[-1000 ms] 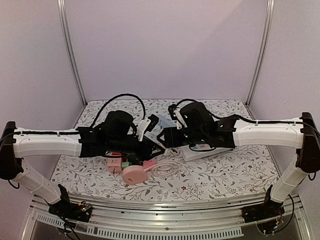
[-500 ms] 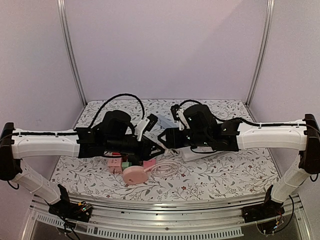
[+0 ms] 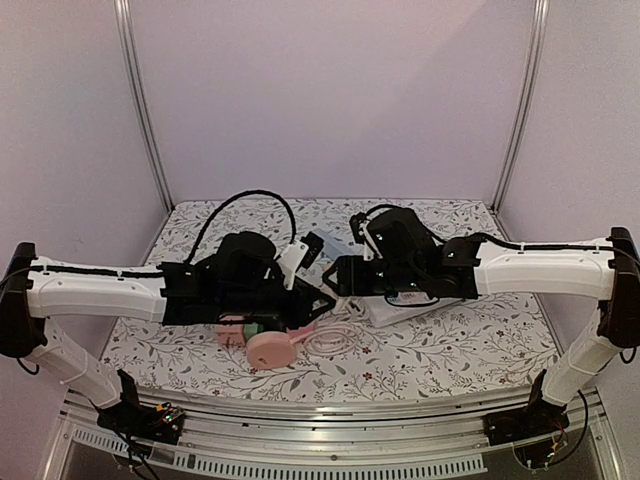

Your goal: Pull the plug off the socket

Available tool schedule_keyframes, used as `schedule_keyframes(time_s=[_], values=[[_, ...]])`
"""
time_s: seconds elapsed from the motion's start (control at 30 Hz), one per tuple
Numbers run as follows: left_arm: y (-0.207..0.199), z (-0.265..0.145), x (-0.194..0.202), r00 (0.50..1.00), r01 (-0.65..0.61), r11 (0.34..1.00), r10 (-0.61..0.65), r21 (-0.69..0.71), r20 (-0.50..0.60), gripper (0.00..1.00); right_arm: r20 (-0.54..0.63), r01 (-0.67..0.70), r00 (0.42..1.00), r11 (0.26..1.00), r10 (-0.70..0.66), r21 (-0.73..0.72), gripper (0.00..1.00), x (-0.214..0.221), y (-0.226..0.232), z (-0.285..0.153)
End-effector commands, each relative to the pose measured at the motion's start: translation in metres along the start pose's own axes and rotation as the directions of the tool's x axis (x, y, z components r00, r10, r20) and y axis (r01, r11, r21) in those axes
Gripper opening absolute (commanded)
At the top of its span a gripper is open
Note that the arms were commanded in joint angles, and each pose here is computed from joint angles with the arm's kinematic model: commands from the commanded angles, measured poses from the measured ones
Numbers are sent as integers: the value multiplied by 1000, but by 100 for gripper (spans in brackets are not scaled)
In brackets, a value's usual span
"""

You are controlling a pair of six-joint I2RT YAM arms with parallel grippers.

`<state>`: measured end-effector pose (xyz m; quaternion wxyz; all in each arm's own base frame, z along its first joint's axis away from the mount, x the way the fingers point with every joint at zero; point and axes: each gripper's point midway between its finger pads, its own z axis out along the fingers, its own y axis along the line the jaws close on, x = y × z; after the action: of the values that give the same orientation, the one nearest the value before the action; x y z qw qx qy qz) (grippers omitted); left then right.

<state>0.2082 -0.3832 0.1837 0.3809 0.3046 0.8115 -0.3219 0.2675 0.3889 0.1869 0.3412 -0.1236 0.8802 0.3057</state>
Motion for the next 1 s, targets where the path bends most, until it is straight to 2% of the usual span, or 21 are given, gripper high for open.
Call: schedule_keyframes(time_s=[0.0, 0.27, 0.4, 0.53, 0.77, 0.97], values=[[3, -5, -6, 1000, 9, 1000, -9, -23, 9, 0, 98, -3, 995, 999, 7, -45, 20, -40, 8, -15], [13, -19, -20, 994, 105, 993, -106, 57, 20, 0, 36, 156, 988, 964, -152, -216, 20, -19, 39, -22], [19, -25, -29, 989, 141, 986, -144, 92, 29, 0, 45, 257, 966, 926, -255, -276, 20, -9, 56, -33], [24, -27, -32, 988, 145, 985, -148, 92, 34, 0, 63, 293, 956, 909, -288, -295, 20, -7, 61, -40], [32, -26, -22, 992, 122, 991, -124, 60, 38, 0, 97, 173, 982, 981, -164, -87, 19, -31, 31, -30], [33, -29, -16, 994, 100, 994, -102, 50, 26, 0, 123, 46, 991, 999, -44, -8, 19, -37, 11, -27]])
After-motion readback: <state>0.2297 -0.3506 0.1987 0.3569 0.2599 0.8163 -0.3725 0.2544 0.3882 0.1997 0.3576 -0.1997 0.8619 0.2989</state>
